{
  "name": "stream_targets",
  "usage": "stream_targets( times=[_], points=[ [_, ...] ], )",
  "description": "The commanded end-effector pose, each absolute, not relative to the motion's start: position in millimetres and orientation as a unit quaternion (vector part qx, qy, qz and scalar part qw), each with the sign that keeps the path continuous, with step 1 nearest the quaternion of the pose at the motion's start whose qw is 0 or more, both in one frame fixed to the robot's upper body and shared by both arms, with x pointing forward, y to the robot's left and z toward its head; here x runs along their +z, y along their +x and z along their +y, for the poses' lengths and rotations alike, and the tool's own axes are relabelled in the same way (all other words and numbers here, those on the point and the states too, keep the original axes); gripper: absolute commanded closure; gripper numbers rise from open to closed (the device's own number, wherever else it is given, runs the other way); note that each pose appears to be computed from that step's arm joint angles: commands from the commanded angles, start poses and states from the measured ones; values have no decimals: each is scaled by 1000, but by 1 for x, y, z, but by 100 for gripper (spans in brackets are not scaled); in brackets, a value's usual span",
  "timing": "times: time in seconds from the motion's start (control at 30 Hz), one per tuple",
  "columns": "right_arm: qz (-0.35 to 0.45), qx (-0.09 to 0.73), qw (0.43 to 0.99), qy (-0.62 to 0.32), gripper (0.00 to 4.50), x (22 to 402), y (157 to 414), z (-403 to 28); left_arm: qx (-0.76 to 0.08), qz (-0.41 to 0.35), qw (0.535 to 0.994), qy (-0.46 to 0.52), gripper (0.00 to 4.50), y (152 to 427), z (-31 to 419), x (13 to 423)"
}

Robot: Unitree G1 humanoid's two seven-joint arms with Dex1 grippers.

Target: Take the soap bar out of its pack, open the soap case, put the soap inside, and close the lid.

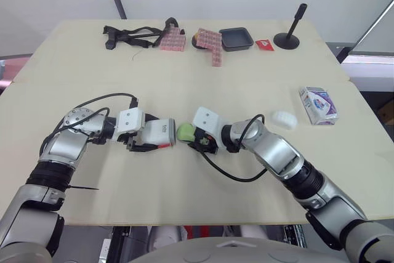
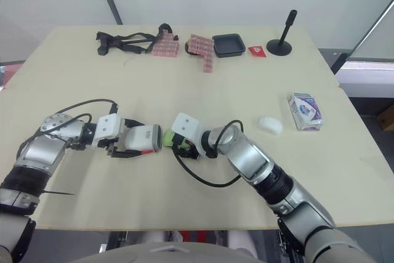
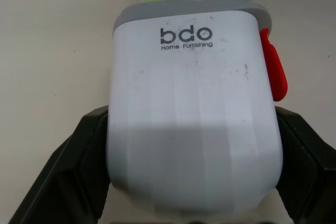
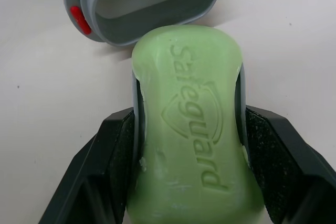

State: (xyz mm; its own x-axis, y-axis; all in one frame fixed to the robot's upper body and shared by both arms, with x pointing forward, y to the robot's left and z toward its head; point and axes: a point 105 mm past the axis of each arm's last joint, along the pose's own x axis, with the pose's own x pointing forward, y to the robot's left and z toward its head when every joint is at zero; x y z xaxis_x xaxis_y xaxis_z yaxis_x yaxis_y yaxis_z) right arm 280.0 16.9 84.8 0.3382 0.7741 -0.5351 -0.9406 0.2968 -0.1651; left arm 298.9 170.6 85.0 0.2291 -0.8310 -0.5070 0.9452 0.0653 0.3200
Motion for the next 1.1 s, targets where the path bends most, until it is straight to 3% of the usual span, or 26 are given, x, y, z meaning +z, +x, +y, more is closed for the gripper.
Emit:
stream_targets(
  times=[0.03, 0.47, 1.1],
  points=[
    [180, 561, 767, -253, 191, 84, 281, 0, -614, 81, 722, 309, 102, 298, 170, 93],
    [144, 623, 703, -311, 191, 117, 280, -19, -641, 54, 706, 297, 102, 297, 137, 93],
    [139, 626, 697, -321, 191, 122, 282, -6, -658, 26, 695, 288, 102, 296, 111, 95]
  ],
)
